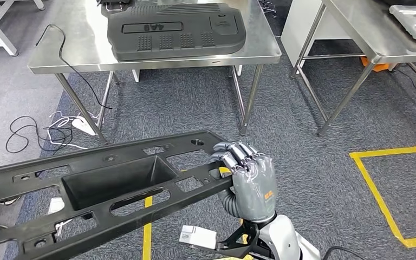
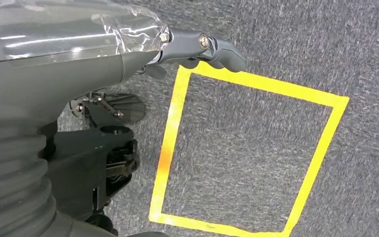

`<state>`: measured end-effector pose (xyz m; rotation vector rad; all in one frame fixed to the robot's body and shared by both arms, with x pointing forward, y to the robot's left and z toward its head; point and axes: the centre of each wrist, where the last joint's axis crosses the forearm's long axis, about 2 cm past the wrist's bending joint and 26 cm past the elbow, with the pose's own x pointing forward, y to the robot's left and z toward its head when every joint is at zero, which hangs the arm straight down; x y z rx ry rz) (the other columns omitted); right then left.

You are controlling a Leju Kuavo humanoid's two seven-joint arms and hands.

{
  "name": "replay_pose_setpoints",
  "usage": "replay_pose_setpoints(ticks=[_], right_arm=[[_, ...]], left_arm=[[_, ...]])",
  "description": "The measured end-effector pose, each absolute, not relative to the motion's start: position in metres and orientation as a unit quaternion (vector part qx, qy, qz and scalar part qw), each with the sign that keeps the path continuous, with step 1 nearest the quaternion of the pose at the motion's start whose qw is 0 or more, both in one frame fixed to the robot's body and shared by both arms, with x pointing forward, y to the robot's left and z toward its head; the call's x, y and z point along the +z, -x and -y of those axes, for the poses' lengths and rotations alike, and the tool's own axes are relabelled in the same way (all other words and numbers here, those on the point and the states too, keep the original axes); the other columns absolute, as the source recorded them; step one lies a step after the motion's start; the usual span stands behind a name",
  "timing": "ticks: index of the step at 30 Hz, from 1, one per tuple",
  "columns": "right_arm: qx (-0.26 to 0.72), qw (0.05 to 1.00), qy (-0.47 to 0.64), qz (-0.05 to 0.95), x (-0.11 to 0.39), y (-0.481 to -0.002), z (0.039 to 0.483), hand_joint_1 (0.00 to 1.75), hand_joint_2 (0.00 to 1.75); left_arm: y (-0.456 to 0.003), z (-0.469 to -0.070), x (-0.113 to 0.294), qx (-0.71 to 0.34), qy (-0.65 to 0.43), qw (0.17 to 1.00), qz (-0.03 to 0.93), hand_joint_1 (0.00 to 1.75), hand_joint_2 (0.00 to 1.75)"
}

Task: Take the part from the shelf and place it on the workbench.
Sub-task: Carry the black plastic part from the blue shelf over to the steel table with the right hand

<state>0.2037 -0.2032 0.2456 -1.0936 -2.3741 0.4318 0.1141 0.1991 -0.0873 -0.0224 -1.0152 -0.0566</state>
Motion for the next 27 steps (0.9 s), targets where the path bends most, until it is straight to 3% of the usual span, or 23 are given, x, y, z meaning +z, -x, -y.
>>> replay_pose_setpoints(ticks=[27], right_arm=[[0.16,0.249,0.391,0.871,0.2427,-0.2067,0.2022,1.75,1.75]], left_arm=[[-0.1133,-0.2019,-0.088,-0.025,0.003,0.875,0.483,0.0,1.75]])
